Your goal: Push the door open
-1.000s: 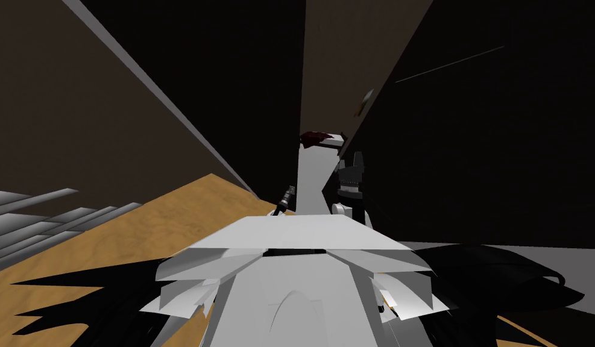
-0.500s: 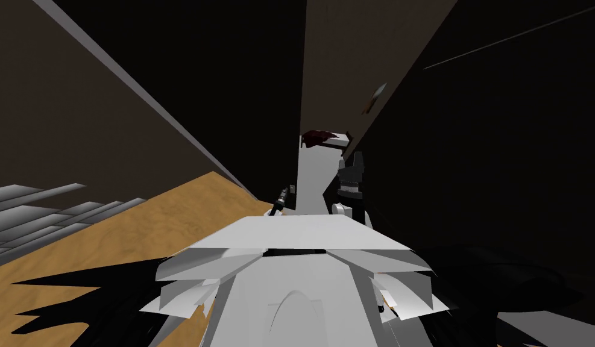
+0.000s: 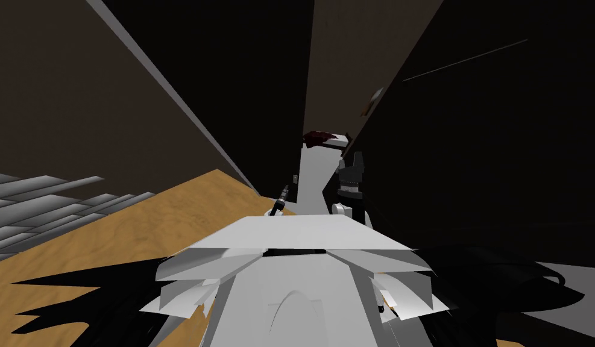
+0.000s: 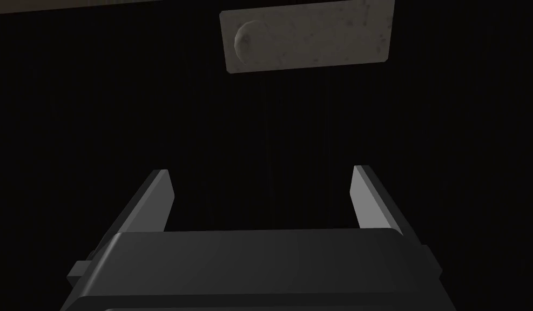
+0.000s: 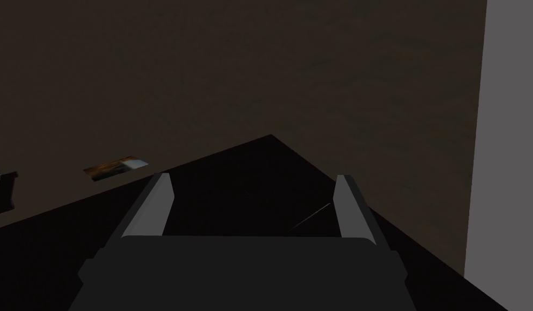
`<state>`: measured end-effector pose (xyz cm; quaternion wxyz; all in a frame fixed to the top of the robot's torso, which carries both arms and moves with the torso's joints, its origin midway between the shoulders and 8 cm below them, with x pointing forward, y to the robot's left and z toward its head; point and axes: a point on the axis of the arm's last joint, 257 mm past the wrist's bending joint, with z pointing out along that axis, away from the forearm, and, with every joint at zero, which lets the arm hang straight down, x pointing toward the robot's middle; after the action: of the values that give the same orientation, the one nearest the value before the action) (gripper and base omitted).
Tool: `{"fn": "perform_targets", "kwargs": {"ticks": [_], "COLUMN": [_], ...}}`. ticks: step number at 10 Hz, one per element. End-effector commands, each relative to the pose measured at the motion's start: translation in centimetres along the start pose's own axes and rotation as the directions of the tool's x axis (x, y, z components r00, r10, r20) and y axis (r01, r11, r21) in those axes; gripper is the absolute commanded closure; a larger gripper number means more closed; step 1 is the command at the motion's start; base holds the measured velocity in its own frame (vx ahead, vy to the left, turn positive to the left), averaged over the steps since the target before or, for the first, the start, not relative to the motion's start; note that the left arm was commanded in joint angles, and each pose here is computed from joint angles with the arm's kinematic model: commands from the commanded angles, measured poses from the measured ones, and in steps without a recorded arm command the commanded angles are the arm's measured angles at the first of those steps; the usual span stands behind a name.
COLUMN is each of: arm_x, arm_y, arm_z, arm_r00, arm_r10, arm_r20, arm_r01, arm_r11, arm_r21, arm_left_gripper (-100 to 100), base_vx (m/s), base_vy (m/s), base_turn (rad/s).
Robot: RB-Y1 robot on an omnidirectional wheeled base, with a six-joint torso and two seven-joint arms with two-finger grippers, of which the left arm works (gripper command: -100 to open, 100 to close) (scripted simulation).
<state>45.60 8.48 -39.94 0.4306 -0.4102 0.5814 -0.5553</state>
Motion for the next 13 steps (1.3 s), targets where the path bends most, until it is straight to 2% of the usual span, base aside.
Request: {"fn": "perform_targets", "kwargs": {"ticks": [1, 2, 4, 9, 13], "arm_x": [0.9, 1.6, 0.3, -0.6, -0.6], "arm_y": [-0.4, -0.6, -0.3, -0.3, -0.5], "arm_z": [0.24, 0.44, 0.15, 0.16, 0.41], "arm_r00": [0.9998, 0.9995, 0.9999, 0.9999, 0.9998], "arm_r10": [-0.017, -0.031, -0.011, 0.001, -0.006], "arm_r20": [-0.004, -0.007, 0.000, 0.011, 0.020], "arm_r01": [0.017, 0.031, 0.011, -0.001, 0.006], "arm_r11": [0.9998, 0.9995, 0.9999, 1.0000, 0.9999], "arm_r21": [0.005, 0.009, 0.005, 0.006, 0.012], "arm_left_gripper": [-100, -100, -100, -100, -100], "base_vx": [-0.240, -0.232, 0.001, 0.167, 0.196], "base_vy": [0.029, 0.034, -0.020, -0.060, -0.081], "base_turn": [0.038, 0.038, -0.019, -0.018, -0.024]}}
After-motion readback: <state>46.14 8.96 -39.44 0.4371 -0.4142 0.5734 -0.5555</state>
